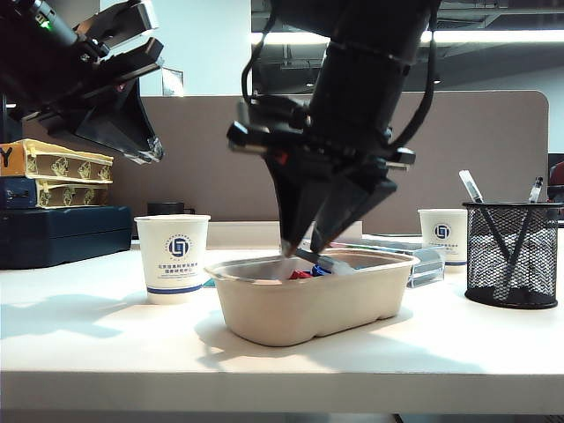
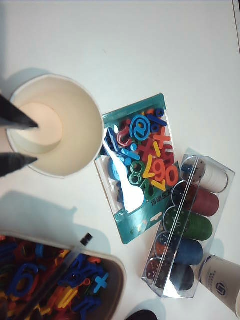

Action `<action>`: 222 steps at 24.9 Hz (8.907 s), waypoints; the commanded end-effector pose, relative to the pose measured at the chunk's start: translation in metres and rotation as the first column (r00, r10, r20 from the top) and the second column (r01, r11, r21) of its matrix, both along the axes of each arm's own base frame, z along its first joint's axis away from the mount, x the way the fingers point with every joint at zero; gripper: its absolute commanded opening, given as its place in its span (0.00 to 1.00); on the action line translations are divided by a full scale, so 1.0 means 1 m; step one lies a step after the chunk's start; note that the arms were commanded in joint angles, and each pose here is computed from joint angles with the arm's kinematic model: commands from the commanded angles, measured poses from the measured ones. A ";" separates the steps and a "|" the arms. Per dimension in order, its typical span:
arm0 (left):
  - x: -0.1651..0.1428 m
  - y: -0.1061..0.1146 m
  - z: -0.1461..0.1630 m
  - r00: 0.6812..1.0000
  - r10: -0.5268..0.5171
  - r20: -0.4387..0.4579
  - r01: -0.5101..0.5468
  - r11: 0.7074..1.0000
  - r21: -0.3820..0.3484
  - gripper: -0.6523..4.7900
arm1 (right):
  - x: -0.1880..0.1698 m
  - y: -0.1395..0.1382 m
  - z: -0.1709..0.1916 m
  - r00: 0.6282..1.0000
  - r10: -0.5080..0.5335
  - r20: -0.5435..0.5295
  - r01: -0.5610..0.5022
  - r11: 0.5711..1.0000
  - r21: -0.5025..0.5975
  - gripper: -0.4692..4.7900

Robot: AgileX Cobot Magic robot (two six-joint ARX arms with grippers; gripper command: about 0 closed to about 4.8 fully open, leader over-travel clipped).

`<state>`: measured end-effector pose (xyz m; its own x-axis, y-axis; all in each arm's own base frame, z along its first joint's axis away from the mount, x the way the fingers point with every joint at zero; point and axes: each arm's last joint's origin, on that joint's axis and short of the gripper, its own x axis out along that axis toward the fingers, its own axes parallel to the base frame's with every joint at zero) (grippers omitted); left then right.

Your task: Pick up one pen and put it in the pen container.

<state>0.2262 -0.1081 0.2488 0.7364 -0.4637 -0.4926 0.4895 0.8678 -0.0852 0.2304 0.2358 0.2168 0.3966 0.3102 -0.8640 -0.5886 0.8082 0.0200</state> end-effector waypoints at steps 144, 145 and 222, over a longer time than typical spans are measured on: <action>0.028 -0.026 0.080 0.946 -0.295 -0.135 0.022 0.473 -0.881 0.42 | -0.023 -0.052 0.193 0.943 -0.009 0.332 -0.161 0.862 0.480 0.12; 0.028 -0.026 0.080 0.947 -0.296 -0.129 0.027 0.471 -0.882 0.42 | -0.023 -0.053 0.193 0.943 -0.009 0.332 -0.161 0.862 0.481 0.12; 0.102 -0.150 0.095 0.799 -0.456 0.391 0.597 0.677 -0.431 0.11 | -0.066 -0.191 0.224 0.806 -0.348 0.479 0.247 0.933 0.262 0.43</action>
